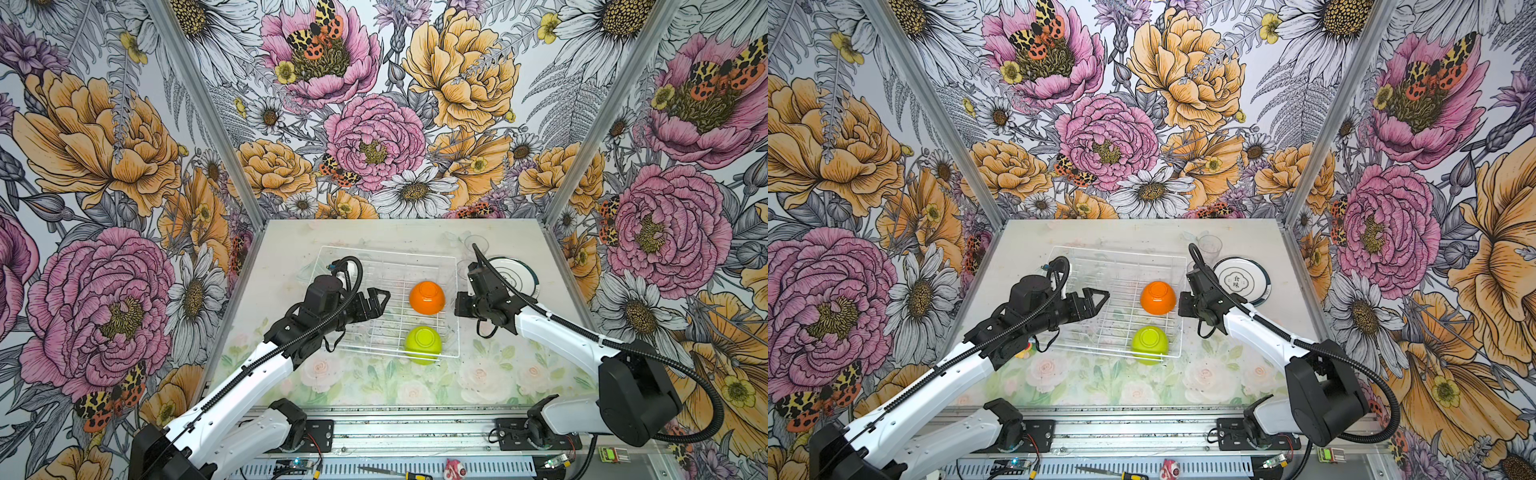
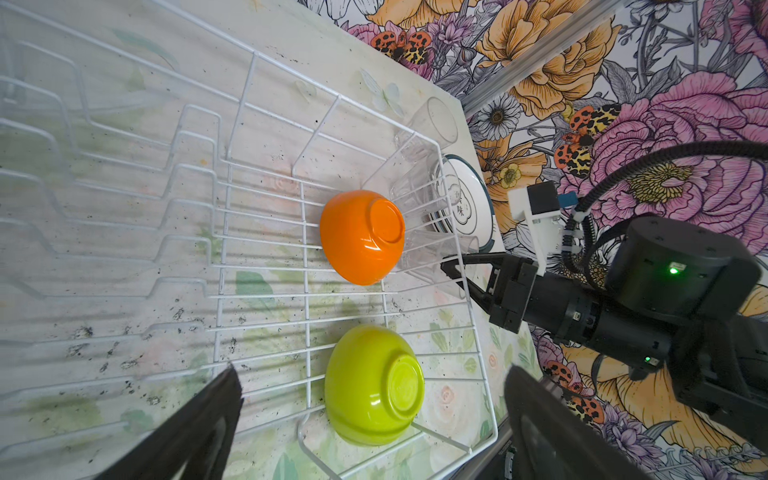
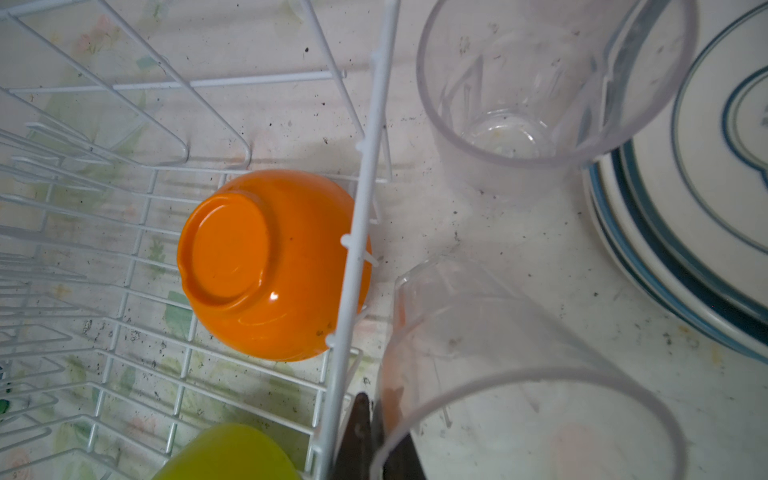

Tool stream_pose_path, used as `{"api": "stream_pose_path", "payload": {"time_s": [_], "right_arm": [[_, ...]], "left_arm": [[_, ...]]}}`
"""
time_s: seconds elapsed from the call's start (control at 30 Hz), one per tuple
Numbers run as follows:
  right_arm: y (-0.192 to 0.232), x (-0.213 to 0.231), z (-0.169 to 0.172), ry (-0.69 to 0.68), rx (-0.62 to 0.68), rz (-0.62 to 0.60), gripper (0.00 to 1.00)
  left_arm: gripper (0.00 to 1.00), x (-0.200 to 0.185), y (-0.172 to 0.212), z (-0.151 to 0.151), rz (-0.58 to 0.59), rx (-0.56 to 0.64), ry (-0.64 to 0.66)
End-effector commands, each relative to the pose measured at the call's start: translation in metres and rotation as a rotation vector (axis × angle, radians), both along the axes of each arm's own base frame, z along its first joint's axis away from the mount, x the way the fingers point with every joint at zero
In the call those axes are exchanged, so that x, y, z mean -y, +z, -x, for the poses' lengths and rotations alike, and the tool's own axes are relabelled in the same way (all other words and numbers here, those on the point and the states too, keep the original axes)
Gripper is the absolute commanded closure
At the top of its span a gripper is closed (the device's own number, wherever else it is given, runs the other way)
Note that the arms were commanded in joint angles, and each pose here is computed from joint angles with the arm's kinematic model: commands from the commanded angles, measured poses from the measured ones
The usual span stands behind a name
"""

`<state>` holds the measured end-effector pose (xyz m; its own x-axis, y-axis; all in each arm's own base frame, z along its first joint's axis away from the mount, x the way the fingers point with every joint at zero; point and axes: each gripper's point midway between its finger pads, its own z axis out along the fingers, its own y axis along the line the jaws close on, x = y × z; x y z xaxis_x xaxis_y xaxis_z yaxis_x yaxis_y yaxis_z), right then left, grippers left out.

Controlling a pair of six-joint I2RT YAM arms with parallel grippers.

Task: Unload the mixed dishes from the dish rack
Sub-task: 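Lower the clear glass onto the table beside the other two glasses, then open the right gripper to release the glass upright on the table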

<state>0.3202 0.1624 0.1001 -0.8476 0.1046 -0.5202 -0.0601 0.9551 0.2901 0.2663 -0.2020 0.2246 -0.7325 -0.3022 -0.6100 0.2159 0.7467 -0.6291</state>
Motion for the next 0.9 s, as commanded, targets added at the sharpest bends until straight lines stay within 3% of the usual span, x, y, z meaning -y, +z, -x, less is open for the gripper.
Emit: {"api": "stream_pose_path", "payload": {"time_s": [0.0, 0.1, 0.2, 0.37, 0.7, 0.87], "right_arm": [[0.013, -0.001, -0.011, 0.011, 0.029, 0.018, 1.0], [0.012, -0.002, -0.013, 0.014, 0.024, 0.023, 1.0], [0.013, -0.003, -0.014, 0.017, 0.026, 0.023, 0.9], [0.018, -0.001, -0.015, 0.015, 0.045, 0.024, 0.65], [0.049, 0.007, -0.014, -0.007, 0.137, 0.008, 0.45], [0.075, 0.008, -0.008, -0.001, 0.245, -0.047, 0.29]], "left_arm": [[0.01, -0.003, 0.001, -0.001, -0.027, 0.023, 0.005], [0.01, -0.002, 0.0, -0.001, -0.03, 0.018, -0.001], [0.01, -0.001, -0.002, -0.001, -0.032, 0.012, -0.004], [0.01, -0.001, -0.004, -0.002, -0.037, 0.007, -0.002], [0.01, -0.003, -0.01, -0.003, -0.05, -0.003, 0.003], [0.01, 0.005, -0.008, -0.002, -0.049, 0.0, -0.028]]}}
